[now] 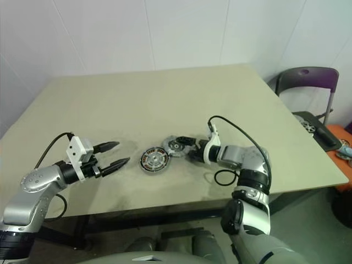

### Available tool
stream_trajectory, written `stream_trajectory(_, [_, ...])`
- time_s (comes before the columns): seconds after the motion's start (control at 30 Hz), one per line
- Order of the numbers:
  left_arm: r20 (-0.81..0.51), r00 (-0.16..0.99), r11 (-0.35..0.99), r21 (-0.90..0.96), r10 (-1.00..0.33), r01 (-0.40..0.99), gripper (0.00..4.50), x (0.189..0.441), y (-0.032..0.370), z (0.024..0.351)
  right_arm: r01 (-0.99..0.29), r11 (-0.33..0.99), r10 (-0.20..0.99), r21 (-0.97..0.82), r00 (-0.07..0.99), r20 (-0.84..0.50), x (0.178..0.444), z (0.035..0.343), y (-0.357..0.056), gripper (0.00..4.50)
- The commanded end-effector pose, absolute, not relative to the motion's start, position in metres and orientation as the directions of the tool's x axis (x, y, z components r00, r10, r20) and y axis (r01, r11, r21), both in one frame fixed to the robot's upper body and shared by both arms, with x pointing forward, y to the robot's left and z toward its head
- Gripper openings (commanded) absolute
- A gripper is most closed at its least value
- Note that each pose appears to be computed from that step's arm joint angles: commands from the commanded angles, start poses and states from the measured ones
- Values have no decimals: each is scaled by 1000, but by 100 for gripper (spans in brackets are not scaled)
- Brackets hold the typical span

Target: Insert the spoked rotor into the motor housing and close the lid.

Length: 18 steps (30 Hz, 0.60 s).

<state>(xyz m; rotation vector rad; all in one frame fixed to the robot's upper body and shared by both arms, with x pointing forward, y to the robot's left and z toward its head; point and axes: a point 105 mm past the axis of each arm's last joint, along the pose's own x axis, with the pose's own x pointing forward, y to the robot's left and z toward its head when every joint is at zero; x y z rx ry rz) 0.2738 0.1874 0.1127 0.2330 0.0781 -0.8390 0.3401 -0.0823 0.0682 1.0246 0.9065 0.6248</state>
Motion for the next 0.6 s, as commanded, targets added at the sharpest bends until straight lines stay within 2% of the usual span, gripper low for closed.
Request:
stream_trajectory(0.03, [-136, 681, 648, 219, -720, 729, 366, 276, 193, 127, -98, 365, 815, 926, 513, -267, 346, 88, -74, 448])
stream_trajectory(0.37, [-138, 687, 651, 230, -714, 723, 366, 278, 196, 130, -138, 321, 824, 937, 528, -204, 348, 98, -61, 448])
stream_trajectory(0.6, [-136, 693, 657, 234, -708, 717, 366, 278, 199, 131, -212, 292, 825, 932, 549, -134, 350, 113, -60, 448])
